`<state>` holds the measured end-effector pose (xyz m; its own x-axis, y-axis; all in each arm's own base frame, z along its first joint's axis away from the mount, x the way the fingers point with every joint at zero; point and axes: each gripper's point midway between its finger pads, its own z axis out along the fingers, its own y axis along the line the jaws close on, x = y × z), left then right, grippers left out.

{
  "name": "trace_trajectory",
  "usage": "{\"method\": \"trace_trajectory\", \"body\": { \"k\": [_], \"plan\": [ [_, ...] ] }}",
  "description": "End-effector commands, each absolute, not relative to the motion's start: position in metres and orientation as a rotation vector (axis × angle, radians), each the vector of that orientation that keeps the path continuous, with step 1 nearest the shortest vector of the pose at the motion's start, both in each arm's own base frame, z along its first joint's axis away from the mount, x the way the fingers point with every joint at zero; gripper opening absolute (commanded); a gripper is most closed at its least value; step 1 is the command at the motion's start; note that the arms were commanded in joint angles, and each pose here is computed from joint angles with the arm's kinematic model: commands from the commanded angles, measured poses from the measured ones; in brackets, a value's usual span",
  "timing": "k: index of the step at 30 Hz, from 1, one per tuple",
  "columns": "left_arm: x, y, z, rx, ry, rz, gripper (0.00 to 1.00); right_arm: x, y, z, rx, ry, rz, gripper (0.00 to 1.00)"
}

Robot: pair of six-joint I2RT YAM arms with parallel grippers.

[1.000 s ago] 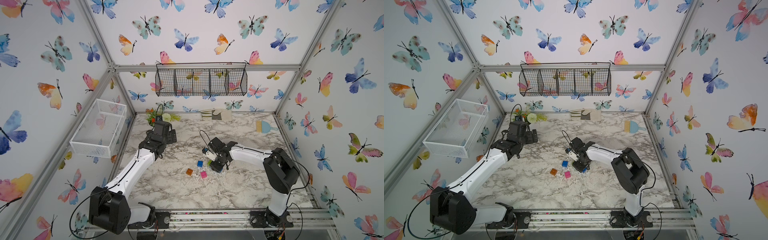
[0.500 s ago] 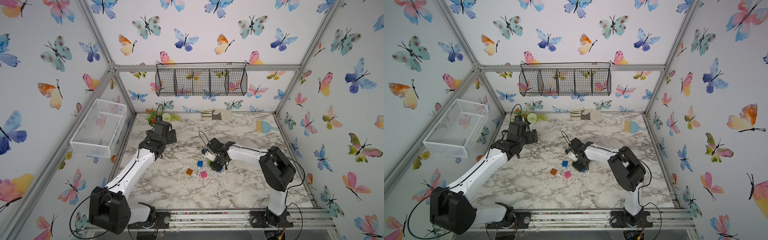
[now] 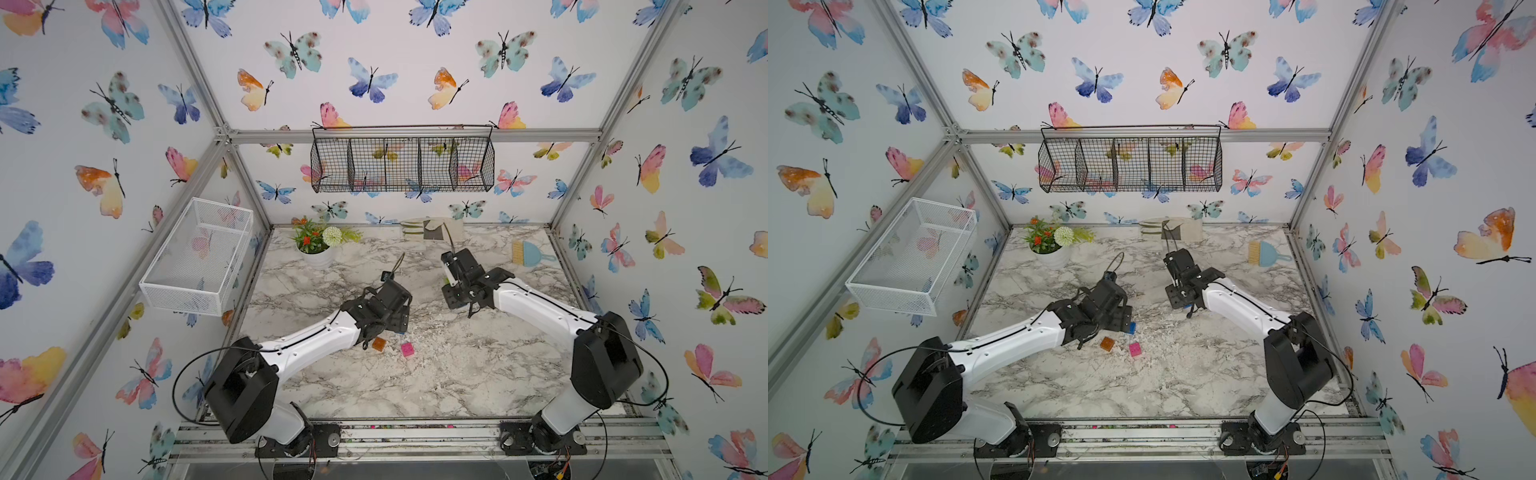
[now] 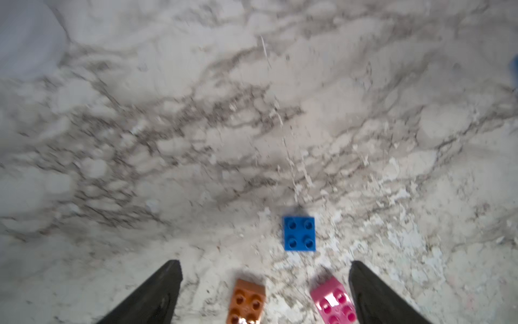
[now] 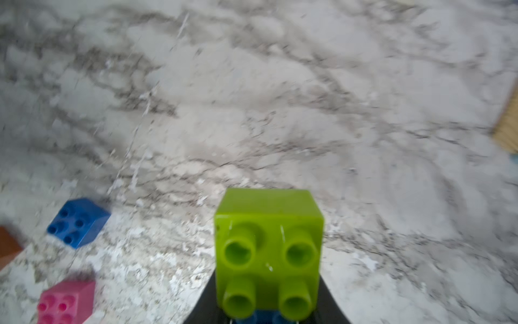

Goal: Assemble the letter y with lego
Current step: Pick up the lego brick from the center of the board, then move the lego brick at the center of the board.

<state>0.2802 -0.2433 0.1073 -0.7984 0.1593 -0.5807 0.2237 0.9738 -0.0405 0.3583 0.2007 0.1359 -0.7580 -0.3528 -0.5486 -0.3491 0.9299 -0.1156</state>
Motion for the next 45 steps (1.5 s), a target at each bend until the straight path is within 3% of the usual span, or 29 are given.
{"method": "trace_trajectory", "body": {
  "k": [1,6,11,22,28,33,45],
  "plan": [
    [0.253,-0.26,0.077,0.176,2.62,-0.132,0.87,0.351,0.182,0.124,-0.409,2.549,-0.088,0.09],
    [0.237,-0.275,0.055,0.139,2.693,-0.083,0.86,0.344,0.181,0.12,-0.419,2.565,-0.068,0.1],
    [0.228,-0.288,0.04,0.095,2.735,-0.205,0.81,0.34,0.181,0.116,-0.442,2.578,-0.058,0.1],
    [0.234,-0.293,0.02,0.102,2.746,-0.159,0.59,0.337,0.181,0.113,-0.46,2.591,-0.058,0.1],
    [0.234,-0.294,0.012,0.129,2.758,-0.14,0.57,0.335,0.183,0.111,-0.472,2.596,-0.041,0.1],
    [0.231,-0.298,0.006,0.163,2.778,-0.146,0.42,0.335,0.182,0.11,-0.474,2.602,-0.046,0.1],
    [0.224,-0.306,0.016,0.236,2.757,-0.141,0.39,0.336,0.184,0.105,-0.487,2.617,-0.05,0.1]
  ]
}}
